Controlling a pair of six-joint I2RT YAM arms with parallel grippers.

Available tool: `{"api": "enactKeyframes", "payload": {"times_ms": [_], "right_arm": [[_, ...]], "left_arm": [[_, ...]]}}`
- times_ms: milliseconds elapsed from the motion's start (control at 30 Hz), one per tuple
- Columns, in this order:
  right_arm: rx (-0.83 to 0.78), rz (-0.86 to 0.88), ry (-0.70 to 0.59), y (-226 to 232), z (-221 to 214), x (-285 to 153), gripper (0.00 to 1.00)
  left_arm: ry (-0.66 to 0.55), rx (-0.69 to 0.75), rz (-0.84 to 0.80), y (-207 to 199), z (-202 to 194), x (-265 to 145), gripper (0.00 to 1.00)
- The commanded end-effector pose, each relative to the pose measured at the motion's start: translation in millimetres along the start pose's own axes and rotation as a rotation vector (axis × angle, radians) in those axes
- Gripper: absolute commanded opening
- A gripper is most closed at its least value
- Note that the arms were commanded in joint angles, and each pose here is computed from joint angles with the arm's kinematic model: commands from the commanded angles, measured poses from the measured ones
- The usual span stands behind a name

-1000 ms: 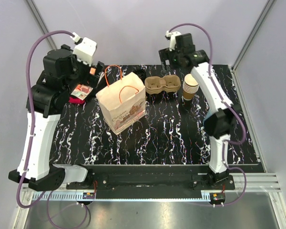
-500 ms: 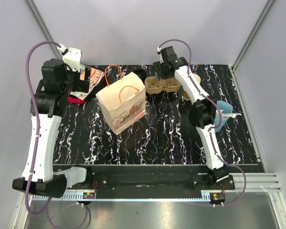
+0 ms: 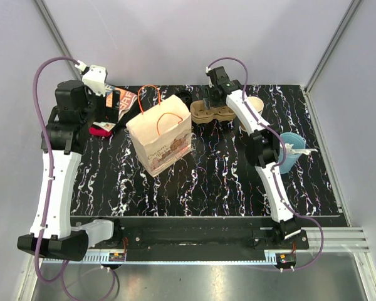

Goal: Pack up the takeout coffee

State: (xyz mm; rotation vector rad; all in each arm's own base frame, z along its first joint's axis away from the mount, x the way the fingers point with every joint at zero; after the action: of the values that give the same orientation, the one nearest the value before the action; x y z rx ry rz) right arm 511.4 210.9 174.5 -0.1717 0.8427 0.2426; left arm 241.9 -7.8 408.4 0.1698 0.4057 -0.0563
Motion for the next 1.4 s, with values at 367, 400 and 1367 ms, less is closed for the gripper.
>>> {"api": "enactKeyframes", "payload": {"times_ms": [367, 400, 1367], "right_arm": [[0.037, -0.026, -0.064, 2.4, 6.2, 15.2, 0.66], [0.036, -0.026, -0.060, 1.6, 5.8, 14.8, 0.66], [0.010, -0.023, -0.159, 4.2, 36.3, -38.6, 0.38]], "left_arm": [[-0.064, -0.045, -0.011, 4.2, 6.1, -3.1, 0.99], [-0.063, -0.045, -0.011, 4.2, 5.8, -3.1, 0.99], [-0.074, -0.067, -0.052, 4.4, 4.8, -5.9, 0.99]]}}
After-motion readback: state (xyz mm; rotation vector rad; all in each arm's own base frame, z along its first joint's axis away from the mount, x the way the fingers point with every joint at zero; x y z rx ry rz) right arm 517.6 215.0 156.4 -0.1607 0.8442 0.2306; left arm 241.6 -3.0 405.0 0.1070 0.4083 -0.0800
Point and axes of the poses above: each gripper's point midway between its finger pads, its own x axis out along the fingers, its own y axis along the line the jaws close on, z = x × y, the point moved 10 cm from there along -x, back along the fingers, and after that the axes turned 3 degrees about -x, right-handed, at the moved point
